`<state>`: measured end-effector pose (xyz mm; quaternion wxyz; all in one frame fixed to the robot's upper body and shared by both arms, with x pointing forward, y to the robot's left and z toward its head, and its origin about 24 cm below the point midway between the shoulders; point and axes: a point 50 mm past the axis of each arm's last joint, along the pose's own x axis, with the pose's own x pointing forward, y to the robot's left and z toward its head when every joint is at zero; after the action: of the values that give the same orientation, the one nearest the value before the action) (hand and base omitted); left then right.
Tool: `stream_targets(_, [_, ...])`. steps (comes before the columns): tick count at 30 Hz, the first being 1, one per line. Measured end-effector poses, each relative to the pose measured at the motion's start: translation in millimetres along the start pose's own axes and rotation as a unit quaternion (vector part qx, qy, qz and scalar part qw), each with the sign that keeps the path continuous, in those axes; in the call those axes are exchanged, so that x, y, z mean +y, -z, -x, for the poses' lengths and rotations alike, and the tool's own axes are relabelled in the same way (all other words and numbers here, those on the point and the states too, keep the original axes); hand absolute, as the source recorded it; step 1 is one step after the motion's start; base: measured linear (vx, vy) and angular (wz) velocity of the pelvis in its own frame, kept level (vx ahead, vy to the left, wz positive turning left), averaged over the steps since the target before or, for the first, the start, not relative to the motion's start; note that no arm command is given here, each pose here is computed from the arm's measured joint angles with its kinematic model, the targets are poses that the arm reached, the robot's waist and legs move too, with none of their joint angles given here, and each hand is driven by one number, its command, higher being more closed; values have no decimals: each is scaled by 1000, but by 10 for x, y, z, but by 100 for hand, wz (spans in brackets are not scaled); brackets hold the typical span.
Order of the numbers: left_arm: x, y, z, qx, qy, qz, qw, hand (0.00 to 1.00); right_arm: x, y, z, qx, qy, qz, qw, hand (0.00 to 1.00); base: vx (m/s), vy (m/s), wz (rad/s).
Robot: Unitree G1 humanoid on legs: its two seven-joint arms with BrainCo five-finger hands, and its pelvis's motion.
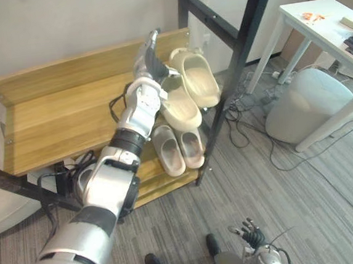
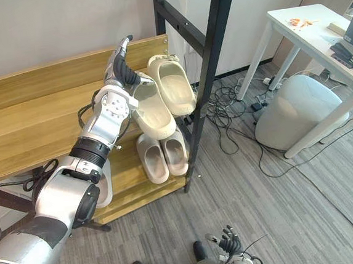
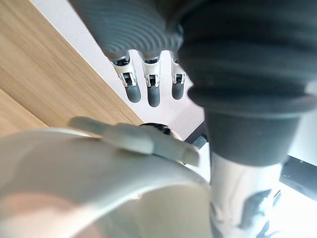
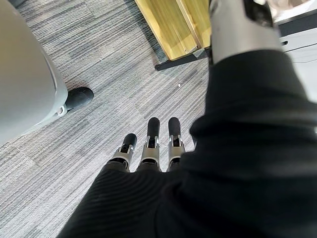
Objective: Organize the slippers on the shoe rack
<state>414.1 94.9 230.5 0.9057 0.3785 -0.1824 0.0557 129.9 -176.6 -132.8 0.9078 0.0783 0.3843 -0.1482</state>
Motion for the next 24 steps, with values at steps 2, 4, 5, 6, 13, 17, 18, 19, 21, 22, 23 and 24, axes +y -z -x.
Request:
stream_targets(2, [0, -2, 0, -1, -1, -4, 1000, 0, 5, -4, -2, 0, -1, 1, 1000, 0, 11, 11, 4])
stream_targets(4, [1, -5, 0, -4, -2, -10, 1000, 0, 8, -10, -5, -1, 0, 0, 1000, 0, 6, 17, 5])
stream_targets(5, [-1, -7, 1, -4, -2, -11, 1000, 0, 9, -14, -7, -2, 0, 0, 1000, 0, 3, 13, 6])
stream_targets(6, [-2, -9, 1, -5, -2, -13, 1000, 0, 10, -17, -8, -2, 1, 0, 1000, 0, 2, 14, 8])
stream_targets(13, [-38, -44, 8, -14, 2, -29, 999, 0, 23, -77, -36, -10, 0, 2, 1000, 0, -5, 6, 6])
stream_targets(17, [-28, -54, 3, -18, 0, -39, 999, 0, 30, -117, -53, -16, -1, 3, 1000, 0, 0, 0, 0])
stream_targets(18, [-15, -49, -1, -18, -2, -41, 999, 0, 31, -120, -54, -16, -1, 3, 1000, 0, 0, 0, 0])
stream_targets(19, [-13, -47, -1, -18, -2, -41, 999, 0, 32, -120, -55, -16, -1, 3, 1000, 0, 0, 0, 0])
stream_targets(21, [1, -37, -4, -17, -3, -43, 999, 0, 36, -122, -56, -16, -1, 4, 1000, 0, 0, 0, 0])
stream_targets(22, [2, -37, -4, -17, -4, -43, 999, 0, 38, -122, -56, -16, -1, 4, 1000, 0, 0, 0, 0])
stream_targets(23, [10, -36, -7, -17, -5, -43, 999, 0, 49, -125, -57, -17, -3, 7, 1000, 0, 12, 20, 3])
stream_targets(24, [20, -41, -12, -17, -6, -44, 999, 0, 65, -127, -57, -17, -6, 10, 1000, 0, 0, 0, 0])
